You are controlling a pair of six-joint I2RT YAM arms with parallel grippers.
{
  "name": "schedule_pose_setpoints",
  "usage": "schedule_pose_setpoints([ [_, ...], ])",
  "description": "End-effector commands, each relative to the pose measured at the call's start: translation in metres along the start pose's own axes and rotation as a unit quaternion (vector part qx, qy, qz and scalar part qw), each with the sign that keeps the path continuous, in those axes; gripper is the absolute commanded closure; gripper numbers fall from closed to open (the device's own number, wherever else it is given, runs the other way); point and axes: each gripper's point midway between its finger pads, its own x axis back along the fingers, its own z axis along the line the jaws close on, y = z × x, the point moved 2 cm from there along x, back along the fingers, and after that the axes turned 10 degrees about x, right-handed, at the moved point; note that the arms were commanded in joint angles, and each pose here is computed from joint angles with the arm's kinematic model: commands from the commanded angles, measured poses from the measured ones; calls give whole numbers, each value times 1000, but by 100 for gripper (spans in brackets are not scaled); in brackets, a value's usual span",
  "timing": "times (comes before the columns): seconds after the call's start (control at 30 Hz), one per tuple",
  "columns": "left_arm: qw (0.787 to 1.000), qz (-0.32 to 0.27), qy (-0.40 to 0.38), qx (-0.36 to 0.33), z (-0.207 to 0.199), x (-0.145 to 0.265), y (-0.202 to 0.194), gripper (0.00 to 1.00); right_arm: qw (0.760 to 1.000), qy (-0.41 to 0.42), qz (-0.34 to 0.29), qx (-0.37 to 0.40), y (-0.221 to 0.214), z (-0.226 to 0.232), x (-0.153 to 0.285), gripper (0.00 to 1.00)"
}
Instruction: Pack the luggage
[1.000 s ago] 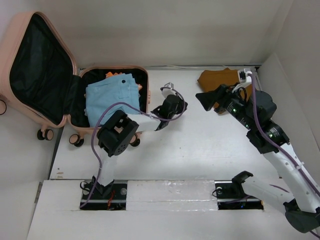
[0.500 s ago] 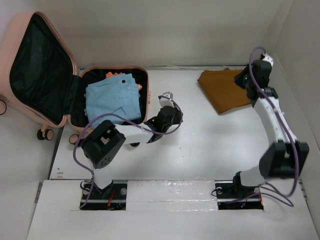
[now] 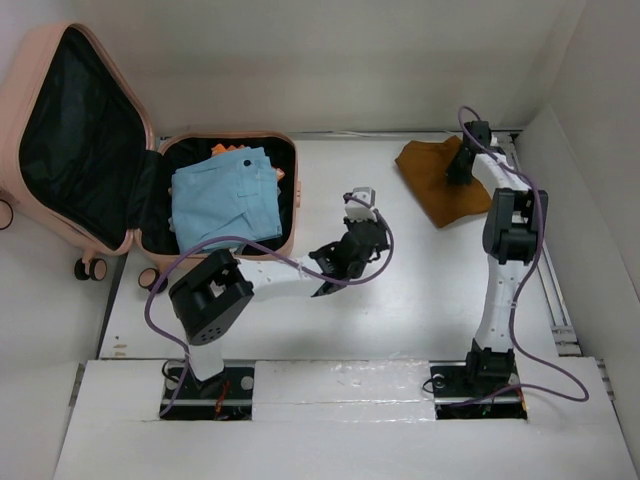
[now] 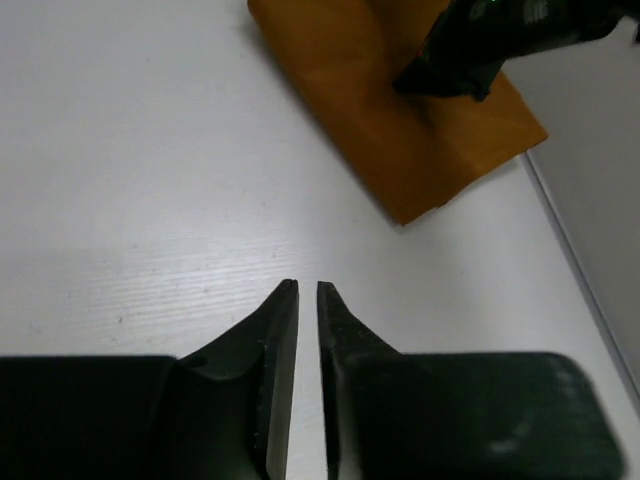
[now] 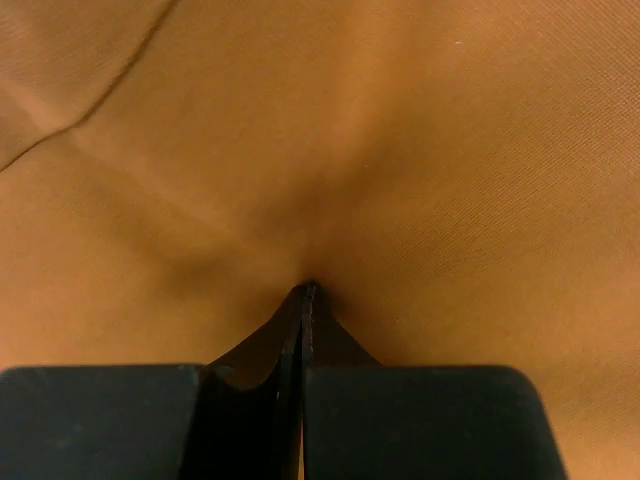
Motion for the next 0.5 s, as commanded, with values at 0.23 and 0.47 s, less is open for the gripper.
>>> schedule_pose_setpoints([
  [0.23, 997, 74, -21, 0, 28, 13, -17, 37, 991, -47, 37, 119, -68, 28, 39, 100],
  [0.47, 996, 89, -11, 29, 38, 17, -8, 37, 982, 15, 72, 176, -94, 66, 61, 100],
])
